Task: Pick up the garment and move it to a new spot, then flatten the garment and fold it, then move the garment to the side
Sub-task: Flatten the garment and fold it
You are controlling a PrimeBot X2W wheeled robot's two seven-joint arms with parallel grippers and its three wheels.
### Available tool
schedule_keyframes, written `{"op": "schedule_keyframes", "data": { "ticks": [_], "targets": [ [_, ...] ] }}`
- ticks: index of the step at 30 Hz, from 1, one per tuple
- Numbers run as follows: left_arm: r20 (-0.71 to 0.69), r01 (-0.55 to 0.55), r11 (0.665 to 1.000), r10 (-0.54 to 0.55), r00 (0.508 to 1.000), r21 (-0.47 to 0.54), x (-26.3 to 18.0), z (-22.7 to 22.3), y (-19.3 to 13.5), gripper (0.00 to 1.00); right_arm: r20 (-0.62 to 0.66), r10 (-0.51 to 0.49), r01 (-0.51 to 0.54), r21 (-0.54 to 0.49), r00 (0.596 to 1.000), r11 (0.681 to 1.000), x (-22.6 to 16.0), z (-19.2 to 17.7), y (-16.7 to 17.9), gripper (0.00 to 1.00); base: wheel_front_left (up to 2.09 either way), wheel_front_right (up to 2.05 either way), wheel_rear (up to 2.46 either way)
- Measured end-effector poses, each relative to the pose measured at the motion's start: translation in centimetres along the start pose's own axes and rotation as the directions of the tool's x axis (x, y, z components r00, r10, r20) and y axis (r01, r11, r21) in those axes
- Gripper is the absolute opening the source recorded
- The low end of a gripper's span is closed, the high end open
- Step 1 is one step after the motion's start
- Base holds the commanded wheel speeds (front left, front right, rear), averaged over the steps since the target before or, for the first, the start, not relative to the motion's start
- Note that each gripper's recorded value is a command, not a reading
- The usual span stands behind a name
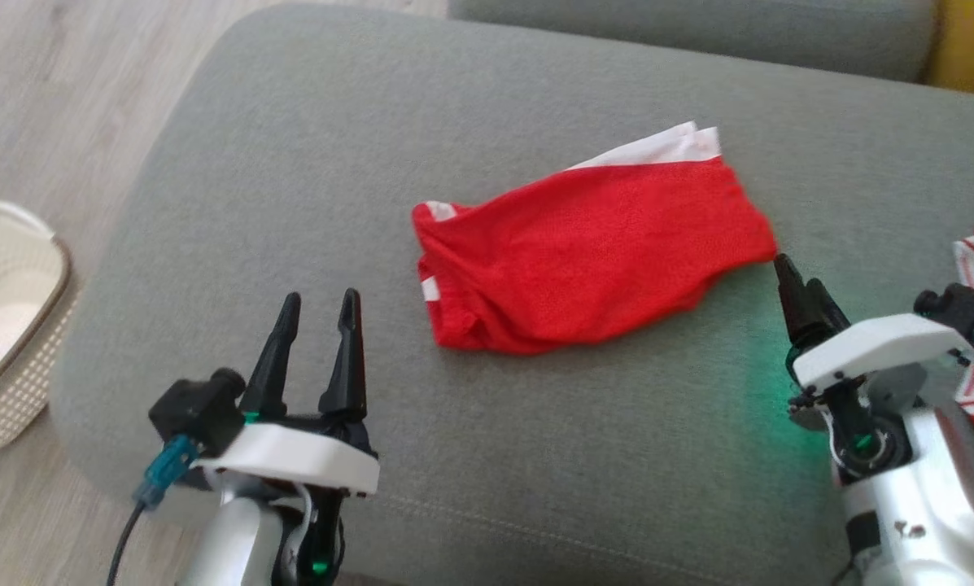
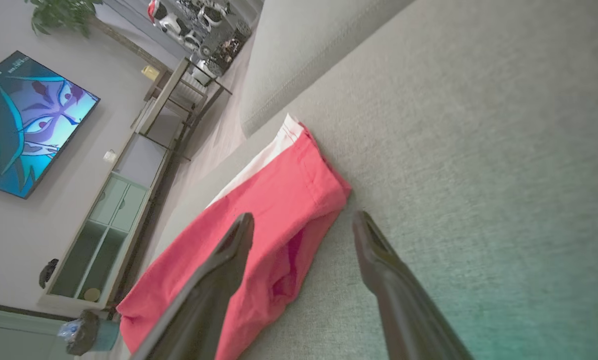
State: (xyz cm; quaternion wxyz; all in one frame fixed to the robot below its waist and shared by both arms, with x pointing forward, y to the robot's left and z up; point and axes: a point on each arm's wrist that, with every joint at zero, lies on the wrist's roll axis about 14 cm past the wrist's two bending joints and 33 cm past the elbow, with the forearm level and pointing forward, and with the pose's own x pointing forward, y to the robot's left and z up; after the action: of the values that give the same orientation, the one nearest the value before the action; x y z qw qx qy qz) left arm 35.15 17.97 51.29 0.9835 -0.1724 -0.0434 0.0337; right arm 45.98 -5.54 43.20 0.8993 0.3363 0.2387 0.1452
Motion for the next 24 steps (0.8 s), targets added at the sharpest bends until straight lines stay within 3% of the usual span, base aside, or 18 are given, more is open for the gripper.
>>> {"op": "schedule_keyframes", "data": {
  "ticks": [7,23,24],
  "targets": [
    [0.010,-0.053,0.998,0.053,0.999,0.025,0.4,0.5,1.6,1.00,-0.162,-0.045,0.064,0.112,0.986,0.992,3.8,-3.2,-1.1,1.00,0.00,0.00,0.00],
    [-0.009,-0.107,0.994,0.107,0.994,0.020,0.4,0.1,2.8,1.00,-0.267,-0.038,0.062,0.082,0.963,0.995,9.0,-4.2,0.8,1.00,0.00,0.00,0.00],
    [-0.011,-0.104,0.994,0.104,0.994,0.019,0.4,0.0,2.7,1.00,-0.271,-0.039,0.062,0.076,0.962,0.995,9.1,-4.2,0.8,0.70,0.00,0.00,0.00]
  ]
}}
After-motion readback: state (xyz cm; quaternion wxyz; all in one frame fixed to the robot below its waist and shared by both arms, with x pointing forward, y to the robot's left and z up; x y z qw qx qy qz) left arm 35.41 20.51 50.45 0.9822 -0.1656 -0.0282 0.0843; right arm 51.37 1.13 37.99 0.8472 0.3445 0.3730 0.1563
